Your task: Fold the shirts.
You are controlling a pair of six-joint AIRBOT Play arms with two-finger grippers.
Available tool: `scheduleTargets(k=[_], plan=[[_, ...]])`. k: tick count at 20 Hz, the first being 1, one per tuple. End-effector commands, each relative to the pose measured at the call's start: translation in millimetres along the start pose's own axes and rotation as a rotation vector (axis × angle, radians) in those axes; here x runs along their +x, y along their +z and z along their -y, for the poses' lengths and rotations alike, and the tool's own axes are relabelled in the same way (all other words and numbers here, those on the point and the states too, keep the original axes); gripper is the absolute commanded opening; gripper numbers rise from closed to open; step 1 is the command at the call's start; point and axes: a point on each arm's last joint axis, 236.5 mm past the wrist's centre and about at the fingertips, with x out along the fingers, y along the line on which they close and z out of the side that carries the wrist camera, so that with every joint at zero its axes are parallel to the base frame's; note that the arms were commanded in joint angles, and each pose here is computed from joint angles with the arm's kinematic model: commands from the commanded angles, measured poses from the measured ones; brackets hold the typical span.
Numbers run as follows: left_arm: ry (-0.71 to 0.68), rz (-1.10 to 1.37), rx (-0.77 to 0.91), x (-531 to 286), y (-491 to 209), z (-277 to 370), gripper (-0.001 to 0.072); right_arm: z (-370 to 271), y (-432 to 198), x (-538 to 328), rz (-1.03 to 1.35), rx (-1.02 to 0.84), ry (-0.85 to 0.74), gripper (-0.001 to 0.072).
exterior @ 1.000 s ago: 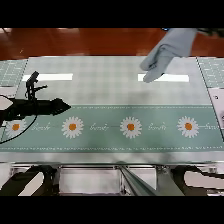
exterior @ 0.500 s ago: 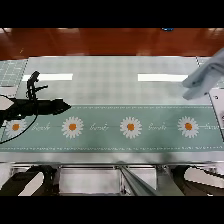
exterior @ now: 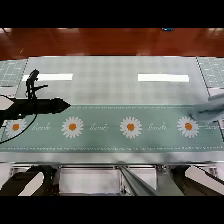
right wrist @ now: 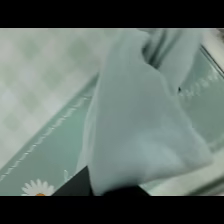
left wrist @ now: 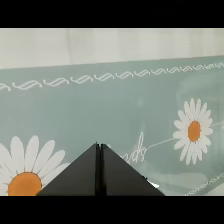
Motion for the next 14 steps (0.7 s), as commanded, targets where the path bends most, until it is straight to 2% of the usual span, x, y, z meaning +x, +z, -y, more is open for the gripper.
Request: scheduleTargets(k=[1,8,11,12,13,14], plan=[[0.015,0.033,0.006,-0.1,8.0,-3.8,0.0013,62.3,-36.9,15.1,-0.073,0.151,-0.123,0.0023],[0.017,0.039,0.005,-0.1,9.3,-4.2,0.0013,165.3,-106.7,14.6,-0.143,0.377,-0.345,0.0025],[0.015,0.036,0.006,0.0,8.5,-3.7,0.0013,203.3,-149.9,16.9,-0.236,0.452,-0.534,0.0026],[0.015,0.035,0.007,0.0,8.4,-3.7,0.0013,213.3,-162.9,17.8,-0.267,0.474,-0.589,0.0078],[0.015,0.035,0.006,0.0,8.4,-3.7,0.0013,219.4,-172.7,19.2,-0.291,0.489,-0.625,0.0264],[0.016,0.035,0.006,0.1,8.4,-3.8,0.0012,221.4,-179.1,23.7,-0.316,0.490,-0.633,0.0420]])
